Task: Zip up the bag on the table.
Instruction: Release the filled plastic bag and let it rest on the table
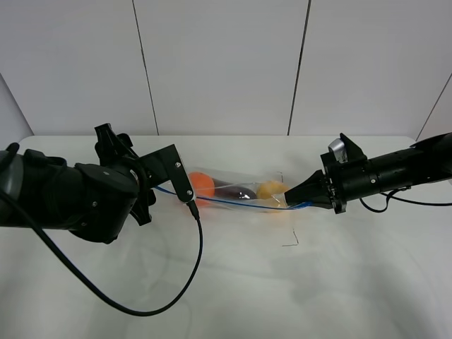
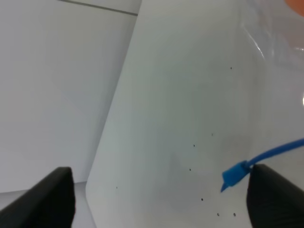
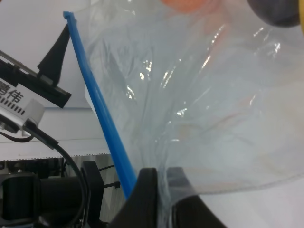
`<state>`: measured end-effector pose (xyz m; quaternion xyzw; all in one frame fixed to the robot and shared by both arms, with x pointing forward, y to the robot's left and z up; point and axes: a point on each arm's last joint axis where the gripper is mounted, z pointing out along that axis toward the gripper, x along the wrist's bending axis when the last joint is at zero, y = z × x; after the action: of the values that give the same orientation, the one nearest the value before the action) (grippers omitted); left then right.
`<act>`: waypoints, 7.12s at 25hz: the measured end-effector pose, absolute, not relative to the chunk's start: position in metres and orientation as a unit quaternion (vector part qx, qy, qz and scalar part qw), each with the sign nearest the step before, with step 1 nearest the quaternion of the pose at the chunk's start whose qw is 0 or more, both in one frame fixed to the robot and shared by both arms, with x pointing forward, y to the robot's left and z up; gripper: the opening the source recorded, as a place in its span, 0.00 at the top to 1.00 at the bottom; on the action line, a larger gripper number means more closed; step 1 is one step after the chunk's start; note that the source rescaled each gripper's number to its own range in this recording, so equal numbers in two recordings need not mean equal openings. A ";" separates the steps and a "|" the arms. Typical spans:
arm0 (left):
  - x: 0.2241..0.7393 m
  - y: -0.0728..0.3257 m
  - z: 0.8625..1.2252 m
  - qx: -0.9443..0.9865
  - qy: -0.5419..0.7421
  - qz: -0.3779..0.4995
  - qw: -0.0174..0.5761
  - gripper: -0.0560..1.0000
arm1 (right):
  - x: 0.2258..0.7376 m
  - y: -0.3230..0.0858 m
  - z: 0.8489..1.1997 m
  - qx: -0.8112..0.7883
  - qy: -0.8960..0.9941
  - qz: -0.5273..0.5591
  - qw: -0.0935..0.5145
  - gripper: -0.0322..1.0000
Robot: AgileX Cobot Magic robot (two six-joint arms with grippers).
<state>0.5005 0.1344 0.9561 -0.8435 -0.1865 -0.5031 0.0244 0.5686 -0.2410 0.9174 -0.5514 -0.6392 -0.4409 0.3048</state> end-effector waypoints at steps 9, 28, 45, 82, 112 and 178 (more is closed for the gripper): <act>0.500 0.135 0.956 -0.843 -0.191 -0.503 0.026 0.01 | 0.569 -0.241 0.917 -0.551 -0.639 -0.441 0.305 0.97; 0.535 0.210 1.031 -0.783 -0.523 -0.337 -0.012 0.00 | 0.568 -0.241 0.917 -0.549 -0.642 -0.440 0.304 0.97; 0.503 0.306 1.049 -0.698 -0.702 -0.144 0.006 0.00 | 0.568 -0.241 0.917 -0.546 -0.645 -0.441 0.302 0.97; 0.312 0.314 1.054 -0.639 -0.711 -0.241 -0.168 0.00 | 0.566 -0.242 0.916 -0.540 -0.657 -0.431 0.301 0.97; 0.237 0.299 1.041 -0.637 -0.638 -0.307 -0.305 0.00 | 0.566 -0.242 0.916 -0.539 -0.658 -0.432 0.301 0.97; 0.227 0.299 1.040 -0.623 -0.631 -0.326 -0.328 0.00 | 0.570 -0.244 0.912 -0.556 -0.659 -0.426 0.275 0.00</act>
<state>0.2272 0.2990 1.0401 -0.6234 -0.6306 -0.3262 -0.3277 0.5698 -0.2440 0.9120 -0.5557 -0.6588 -0.4259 0.2754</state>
